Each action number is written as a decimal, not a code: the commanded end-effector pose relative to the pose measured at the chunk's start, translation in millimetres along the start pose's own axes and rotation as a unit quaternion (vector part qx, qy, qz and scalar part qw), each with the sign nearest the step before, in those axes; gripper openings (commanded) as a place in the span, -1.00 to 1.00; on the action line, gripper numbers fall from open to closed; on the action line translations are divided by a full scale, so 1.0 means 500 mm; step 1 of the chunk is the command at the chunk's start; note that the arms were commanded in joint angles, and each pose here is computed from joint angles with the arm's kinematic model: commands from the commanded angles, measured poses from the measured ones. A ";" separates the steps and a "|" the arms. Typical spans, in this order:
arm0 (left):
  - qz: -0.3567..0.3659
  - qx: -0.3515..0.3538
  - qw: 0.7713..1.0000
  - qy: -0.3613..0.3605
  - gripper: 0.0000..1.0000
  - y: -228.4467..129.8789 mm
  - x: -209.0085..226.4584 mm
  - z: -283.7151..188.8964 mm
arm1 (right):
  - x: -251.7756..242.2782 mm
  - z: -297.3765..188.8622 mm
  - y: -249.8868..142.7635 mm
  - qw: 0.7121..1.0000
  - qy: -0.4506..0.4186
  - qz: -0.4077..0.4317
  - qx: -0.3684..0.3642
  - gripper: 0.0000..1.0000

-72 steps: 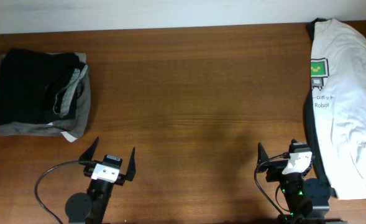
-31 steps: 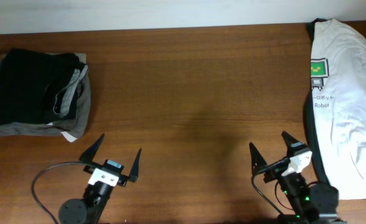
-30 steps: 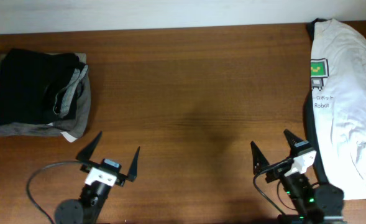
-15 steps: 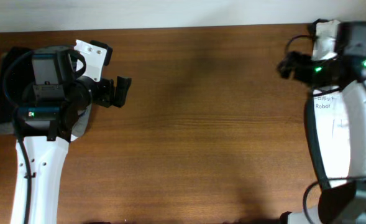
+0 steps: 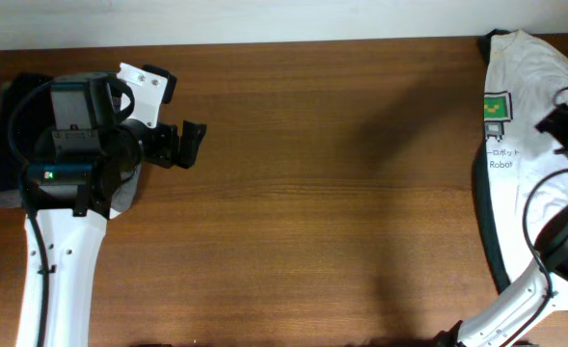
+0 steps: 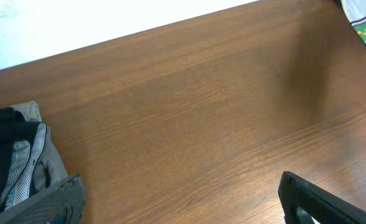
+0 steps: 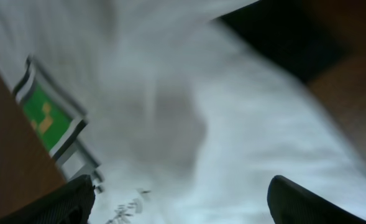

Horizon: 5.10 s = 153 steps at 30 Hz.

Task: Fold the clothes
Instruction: 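Reach the right gripper to the white T-shirt and grasp it, then drag the white T-shirt with the right gripper to table center, then grasp the white T-shirt's top corners with left and right grippers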

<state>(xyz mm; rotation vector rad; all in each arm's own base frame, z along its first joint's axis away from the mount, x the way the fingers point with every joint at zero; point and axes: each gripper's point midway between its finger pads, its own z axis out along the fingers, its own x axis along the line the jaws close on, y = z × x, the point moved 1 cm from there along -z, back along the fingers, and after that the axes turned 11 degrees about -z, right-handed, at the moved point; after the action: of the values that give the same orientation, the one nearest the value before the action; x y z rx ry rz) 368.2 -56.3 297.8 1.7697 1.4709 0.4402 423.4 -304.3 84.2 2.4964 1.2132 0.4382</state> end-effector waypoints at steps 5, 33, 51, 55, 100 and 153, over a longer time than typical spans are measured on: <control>0.000 -0.005 1.000 -0.007 0.99 0.013 -0.001 0.009 | 0.251 0.093 -0.030 0.975 -0.096 -0.197 -0.022 0.74; -0.001 -0.001 1.000 -0.007 0.99 0.010 -0.001 0.009 | 0.460 -0.110 -0.006 0.968 0.052 -0.236 -0.075 -0.92; 0.003 -0.011 1.000 0.010 0.99 0.019 0.010 0.008 | 0.933 -0.286 -0.637 0.753 0.209 -0.623 0.041 -0.13; 0.002 -0.010 1.000 0.010 0.99 0.019 0.010 0.008 | 0.682 -0.157 -0.328 0.941 0.100 -0.312 0.092 -0.17; 0.001 0.255 0.955 0.150 -0.99 -0.352 0.181 0.565 | 0.675 -0.401 -0.322 0.882 0.261 -0.380 0.096 -0.10; 0.124 0.051 0.989 -0.070 -1.00 -0.021 0.005 0.748 | 0.560 -0.332 -0.382 0.914 0.203 -0.321 0.143 0.06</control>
<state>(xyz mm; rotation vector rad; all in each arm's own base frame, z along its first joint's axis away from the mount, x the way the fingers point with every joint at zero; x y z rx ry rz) 615.0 -182.5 21.6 2.0497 1.2221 0.3307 385.9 68.0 181.8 2.0945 2.3670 0.7305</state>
